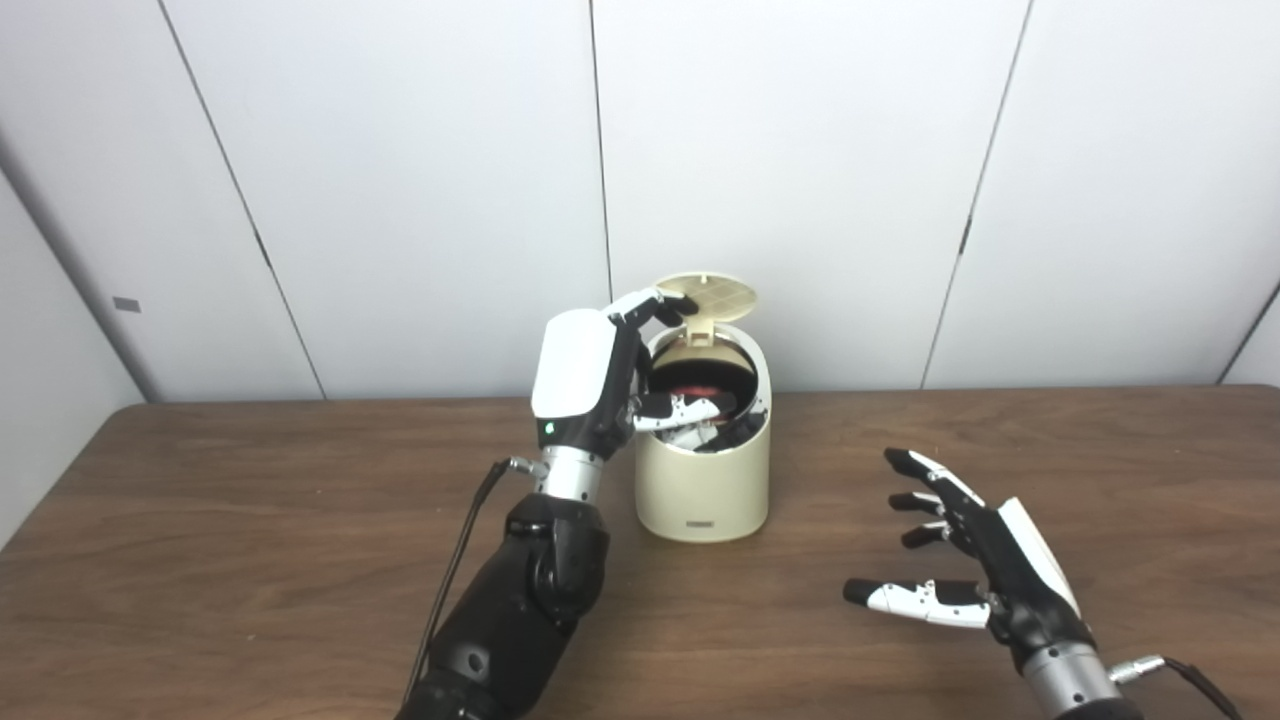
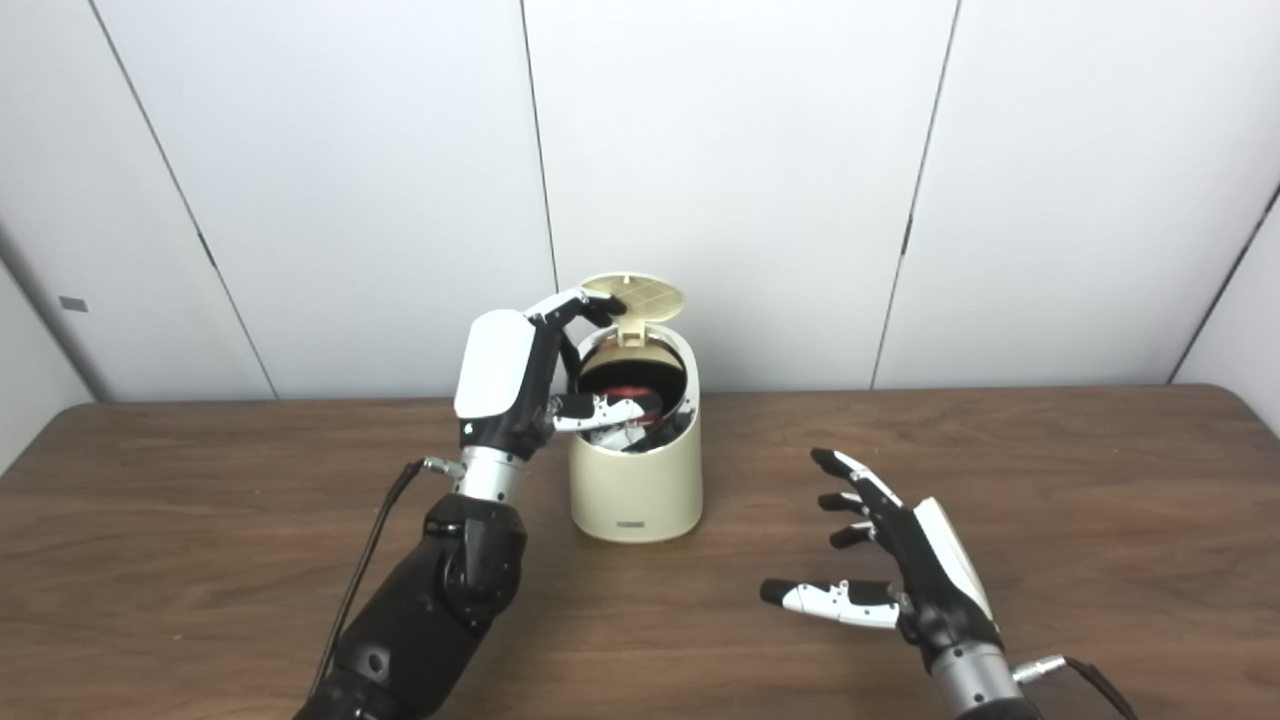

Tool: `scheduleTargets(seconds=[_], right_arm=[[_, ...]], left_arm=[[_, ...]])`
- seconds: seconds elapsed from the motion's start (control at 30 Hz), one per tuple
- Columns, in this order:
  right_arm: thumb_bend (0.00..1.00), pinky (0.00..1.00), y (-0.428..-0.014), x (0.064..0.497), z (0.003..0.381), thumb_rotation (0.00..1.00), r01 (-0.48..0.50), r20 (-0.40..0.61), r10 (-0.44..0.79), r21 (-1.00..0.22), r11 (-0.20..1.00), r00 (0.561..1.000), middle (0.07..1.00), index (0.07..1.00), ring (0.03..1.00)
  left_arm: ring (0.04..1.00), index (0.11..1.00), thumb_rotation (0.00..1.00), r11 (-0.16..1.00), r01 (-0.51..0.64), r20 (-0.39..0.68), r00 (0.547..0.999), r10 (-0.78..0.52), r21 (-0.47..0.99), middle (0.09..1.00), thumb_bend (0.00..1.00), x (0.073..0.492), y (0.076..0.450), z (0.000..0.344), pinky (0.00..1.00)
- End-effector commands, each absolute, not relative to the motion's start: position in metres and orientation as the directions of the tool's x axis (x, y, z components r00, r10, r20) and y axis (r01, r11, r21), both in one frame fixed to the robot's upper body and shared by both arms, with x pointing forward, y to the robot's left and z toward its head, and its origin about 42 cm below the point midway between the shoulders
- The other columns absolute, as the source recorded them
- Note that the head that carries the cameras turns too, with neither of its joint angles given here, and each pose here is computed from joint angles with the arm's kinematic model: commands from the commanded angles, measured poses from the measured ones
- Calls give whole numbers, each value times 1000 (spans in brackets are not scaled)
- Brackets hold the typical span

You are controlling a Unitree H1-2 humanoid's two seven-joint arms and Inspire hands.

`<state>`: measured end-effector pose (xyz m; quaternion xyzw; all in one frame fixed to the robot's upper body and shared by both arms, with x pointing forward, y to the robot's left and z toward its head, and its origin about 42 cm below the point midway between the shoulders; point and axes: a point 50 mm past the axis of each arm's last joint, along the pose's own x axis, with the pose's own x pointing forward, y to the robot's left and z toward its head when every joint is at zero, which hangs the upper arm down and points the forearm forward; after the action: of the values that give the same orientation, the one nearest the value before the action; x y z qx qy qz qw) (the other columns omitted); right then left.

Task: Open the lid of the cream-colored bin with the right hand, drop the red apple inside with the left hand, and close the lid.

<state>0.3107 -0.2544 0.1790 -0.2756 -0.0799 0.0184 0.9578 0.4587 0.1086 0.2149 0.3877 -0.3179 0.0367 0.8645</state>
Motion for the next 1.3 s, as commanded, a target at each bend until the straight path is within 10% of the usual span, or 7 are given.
scheduleTargets(seconds=[0.0, 0.47, 0.77, 1.27], right_arm=[[800, 620, -252, 312, 197, 256, 47, 232, 90, -526, 849, 968, 890, 870, 782], [796, 606, -250, 313, 196, 278, 42, 232, 97, -529, 848, 968, 885, 870, 775], [781, 605, -251, 314, 192, 255, 32, 227, 103, -526, 850, 968, 885, 871, 762], [774, 614, -256, 315, 189, 254, 25, 213, 106, -534, 845, 971, 887, 872, 772]], left_arm=[[616, 753, 229, 687, -315, 588, 783, -201, 654, 689, 946, 460, 110, 224, 506], [616, 727, 314, 724, -308, 603, 776, -184, 617, 670, 892, 449, 117, 227, 506], [473, 495, 77, 871, -299, 687, 724, -60, 390, 533, 516, 435, 134, 231, 358], [508, 495, 0, 960, -249, 710, 699, 88, 127, 494, 515, 419, 178, 230, 386]])
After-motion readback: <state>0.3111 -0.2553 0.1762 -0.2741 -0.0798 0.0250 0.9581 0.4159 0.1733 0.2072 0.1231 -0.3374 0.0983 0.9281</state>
